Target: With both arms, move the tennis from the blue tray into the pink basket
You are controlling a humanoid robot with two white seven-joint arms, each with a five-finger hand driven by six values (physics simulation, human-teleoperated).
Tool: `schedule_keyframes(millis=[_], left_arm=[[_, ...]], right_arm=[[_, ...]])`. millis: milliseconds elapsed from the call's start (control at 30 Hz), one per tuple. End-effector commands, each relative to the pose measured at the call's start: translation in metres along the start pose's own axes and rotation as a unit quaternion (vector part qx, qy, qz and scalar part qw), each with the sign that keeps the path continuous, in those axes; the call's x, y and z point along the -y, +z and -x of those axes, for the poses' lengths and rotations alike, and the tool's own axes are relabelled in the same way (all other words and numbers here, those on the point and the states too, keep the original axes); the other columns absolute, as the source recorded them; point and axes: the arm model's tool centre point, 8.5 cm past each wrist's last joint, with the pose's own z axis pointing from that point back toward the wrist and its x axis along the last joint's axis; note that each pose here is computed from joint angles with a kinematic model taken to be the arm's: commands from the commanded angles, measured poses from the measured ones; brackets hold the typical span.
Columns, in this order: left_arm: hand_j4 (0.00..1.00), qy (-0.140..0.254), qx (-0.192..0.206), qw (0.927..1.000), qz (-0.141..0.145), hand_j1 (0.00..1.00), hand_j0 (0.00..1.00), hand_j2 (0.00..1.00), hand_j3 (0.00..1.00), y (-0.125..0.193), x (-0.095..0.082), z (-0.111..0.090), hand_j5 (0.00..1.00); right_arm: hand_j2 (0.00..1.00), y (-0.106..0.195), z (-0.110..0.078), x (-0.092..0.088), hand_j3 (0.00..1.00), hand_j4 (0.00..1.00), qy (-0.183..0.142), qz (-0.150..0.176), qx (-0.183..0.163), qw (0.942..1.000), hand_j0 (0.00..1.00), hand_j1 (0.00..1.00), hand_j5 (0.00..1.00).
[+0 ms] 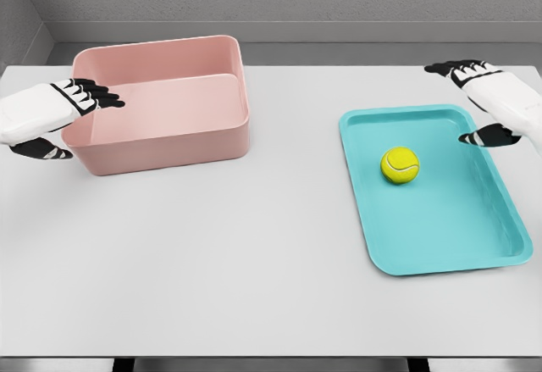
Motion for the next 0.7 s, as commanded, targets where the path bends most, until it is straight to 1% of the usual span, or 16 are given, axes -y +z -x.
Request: schedule_keyframes(millis=[0, 100, 133, 167, 200, 233, 267, 300, 333, 367, 400, 467, 500, 600, 633, 667], left_arm=[[1.0, 0.002, -0.001, 1.0, -0.002, 1.0, 1.0, 1.0, 1.0, 0.0, -0.001, 0.0, 1.0], [1.0, 0.002, -0.001, 1.0, -0.002, 1.0, 1.0, 1.0, 1.0, 0.001, -0.001, 0.001, 1.0], [1.0, 0.002, -0.001, 1.0, -0.002, 1.0, 1.0, 1.0, 1.0, 0.001, -0.001, 0.001, 1.0], [1.0, 0.002, -0.002, 1.0, -0.002, 1.0, 1.0, 1.0, 1.0, 0.001, -0.001, 0.001, 1.0], [1.0, 0.002, -0.002, 1.0, -0.001, 1.0, 1.0, 1.0, 1.0, 0.001, 0.0, 0.001, 1.0], [1.0, 0.002, -0.002, 1.0, -0.002, 1.0, 1.0, 1.0, 1.0, 0.001, -0.001, 0.001, 1.0], [1.0, 0.002, -0.002, 1.0, -0.002, 1.0, 1.0, 1.0, 1.0, 0.001, -0.001, 0.001, 1.0], [1.0, 0.002, -0.002, 1.0, -0.002, 1.0, 1.0, 1.0, 1.0, 0.001, -0.001, 0.001, 1.0], [1.0, 0.002, -0.002, 1.0, -0.001, 1.0, 1.0, 1.0, 1.0, 0.001, 0.0, 0.001, 1.0], [1.0, 0.002, -0.002, 1.0, -0.002, 1.0, 1.0, 1.0, 1.0, 0.001, -0.001, 0.001, 1.0], [1.0, 0.002, -0.002, 1.0, -0.002, 1.0, 1.0, 1.0, 1.0, 0.001, -0.001, 0.001, 1.0], [1.0, 0.002, -0.002, 1.0, -0.002, 1.0, 1.0, 1.0, 1.0, 0.001, -0.001, 0.001, 1.0], [1.0, 0.002, -0.002, 1.0, -0.002, 1.0, 1.0, 1.0, 1.0, 0.001, -0.001, 0.001, 1.0], [1.0, 0.002, -0.002, 1.0, -0.002, 1.0, 1.0, 1.0, 1.0, 0.001, -0.001, 0.001, 1.0], [1.0, 0.002, -0.002, 1.0, -0.002, 1.0, 1.0, 1.0, 1.0, 0.001, -0.001, 0.001, 1.0], [1.0, 0.002, -0.002, 1.0, -0.002, 1.0, 1.0, 1.0, 1.0, 0.001, -0.001, 0.001, 1.0]], right_arm=[[1.0, 0.001, 0.001, 0.0, 1.0, 1.0, 0.002, -0.002, -0.001, 1.0, 1.0, 1.0, 1.0], [1.0, 0.005, 0.006, 0.006, 1.0, 1.0, 0.009, 0.002, -0.008, 0.9999, 1.0, 1.0, 1.0], [1.0, 0.019, 0.019, 0.016, 1.0, 1.0, 0.037, -0.014, -0.025, 0.9989, 1.0, 1.0, 1.0], [1.0, 0.019, 0.02, 0.012, 1.0, 1.0, 0.034, -0.018, -0.032, 0.9988, 1.0, 1.0, 1.0], [1.0, 0.015, 0.016, 0.005, 1.0, 1.0, 0.028, -0.031, -0.027, 0.9988, 1.0, 1.0, 1.0], [1.0, 0.015, 0.015, 0.002, 1.0, 1.0, 0.028, -0.056, -0.027, 0.9977, 1.0, 1.0, 1.0], [1.0, 0.013, 0.014, -0.006, 1.0, 1.0, 0.024, -0.09, -0.025, 0.9953, 1.0, 1.0, 1.0], [1.0, 0.012, 0.014, -0.012, 1.0, 1.0, 0.021, -0.106, -0.032, 0.9937, 1.0, 1.0, 1.0], [1.0, 0.002, 0.008, -0.022, 1.0, 1.0, 0.012, -0.137, -0.039, 0.9897, 1.0, 1.0, 1.0], [1.0, -0.012, 0.001, -0.029, 1.0, 1.0, 0.012, -0.158, -0.042, 0.9864, 1.0, 1.0, 1.0], [1.0, -0.025, 0.0, -0.036, 1.0, 1.0, 0.011, -0.168, -0.041, 0.9848, 1.0, 1.0, 1.0], [1.0, -0.025, 0.002, -0.05, 1.0, 1.0, 0.009, -0.186, -0.045, 0.9814, 1.0, 1.0, 1.0], [1.0, -0.025, 0.002, -0.053, 1.0, 1.0, 0.008, -0.191, -0.045, 0.9806, 1.0, 1.0, 1.0], [1.0, -0.028, 0.001, -0.047, 1.0, 1.0, 0.011, -0.185, -0.043, 0.9817, 1.0, 1.0, 1.0], [1.0, -0.028, 0.001, -0.045, 1.0, 1.0, 0.013, -0.195, -0.042, 0.9798, 1.0, 1.0, 1.0], [1.0, -0.034, -0.004, -0.043, 1.0, 1.0, 0.011, -0.191, -0.036, 0.9809, 1.0, 1.0, 1.0]])
